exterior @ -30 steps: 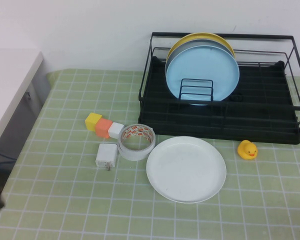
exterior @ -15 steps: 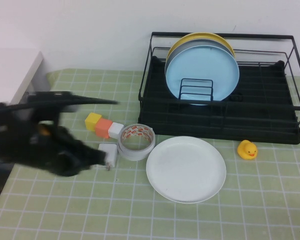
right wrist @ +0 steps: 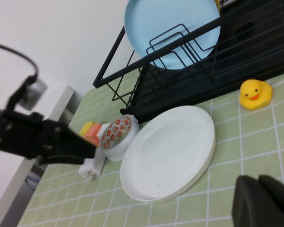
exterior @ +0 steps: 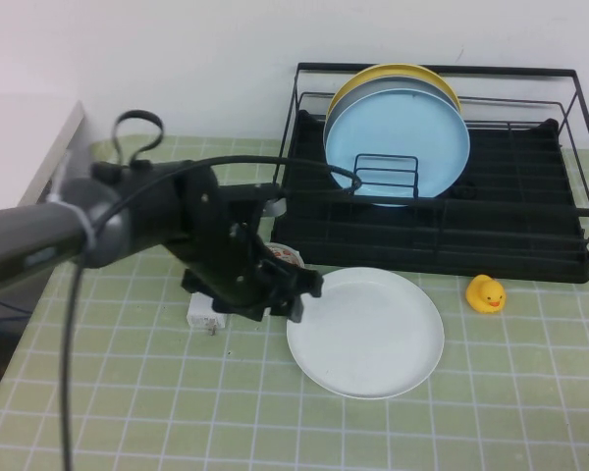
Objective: Place plate on rack
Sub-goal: Pick up the plate from the table
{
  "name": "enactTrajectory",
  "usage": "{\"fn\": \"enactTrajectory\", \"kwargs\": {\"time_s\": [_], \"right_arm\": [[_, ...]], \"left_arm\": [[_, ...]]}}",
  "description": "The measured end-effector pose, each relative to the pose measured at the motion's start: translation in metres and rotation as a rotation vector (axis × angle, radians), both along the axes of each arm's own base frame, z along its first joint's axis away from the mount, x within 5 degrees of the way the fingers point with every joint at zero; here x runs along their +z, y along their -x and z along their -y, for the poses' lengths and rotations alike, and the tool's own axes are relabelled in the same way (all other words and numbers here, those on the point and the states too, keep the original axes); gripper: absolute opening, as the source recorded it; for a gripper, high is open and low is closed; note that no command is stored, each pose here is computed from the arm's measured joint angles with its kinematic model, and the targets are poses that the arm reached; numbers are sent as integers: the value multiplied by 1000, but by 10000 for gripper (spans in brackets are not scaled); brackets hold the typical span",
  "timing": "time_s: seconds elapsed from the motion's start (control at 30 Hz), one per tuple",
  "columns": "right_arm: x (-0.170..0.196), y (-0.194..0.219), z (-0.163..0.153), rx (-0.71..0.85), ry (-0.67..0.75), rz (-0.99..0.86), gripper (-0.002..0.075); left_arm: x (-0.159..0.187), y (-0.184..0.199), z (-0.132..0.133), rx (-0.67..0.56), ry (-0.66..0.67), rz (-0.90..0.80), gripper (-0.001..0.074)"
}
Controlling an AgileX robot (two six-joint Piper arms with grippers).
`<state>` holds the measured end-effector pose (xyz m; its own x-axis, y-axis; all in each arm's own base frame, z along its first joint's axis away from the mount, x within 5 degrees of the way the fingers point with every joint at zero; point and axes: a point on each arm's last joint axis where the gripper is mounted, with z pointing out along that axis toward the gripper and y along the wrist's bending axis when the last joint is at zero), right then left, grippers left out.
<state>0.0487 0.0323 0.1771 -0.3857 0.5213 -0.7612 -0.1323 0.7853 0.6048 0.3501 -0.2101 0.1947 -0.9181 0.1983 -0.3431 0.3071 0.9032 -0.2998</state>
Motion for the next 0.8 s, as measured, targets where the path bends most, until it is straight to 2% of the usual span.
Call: {"fn": "enactTrajectory", "kwargs": {"time_s": [0.13, 0.47, 0.67, 0.8], "right_arm": [[0, 0, 0, 5, 15, 5, 0], [0, 0, 0, 11, 40, 14, 0], [0, 0, 0, 12, 41, 14, 0], [0, 0, 0, 12, 41, 14, 0]], "left_arm": [[-19, -14, 7, 16, 4, -5, 395], [-77, -29, 15, 91, 18, -44, 395], [-81, -31, 18, 120, 46, -57, 390], [-82, -31, 18, 121, 47, -62, 327]]}}
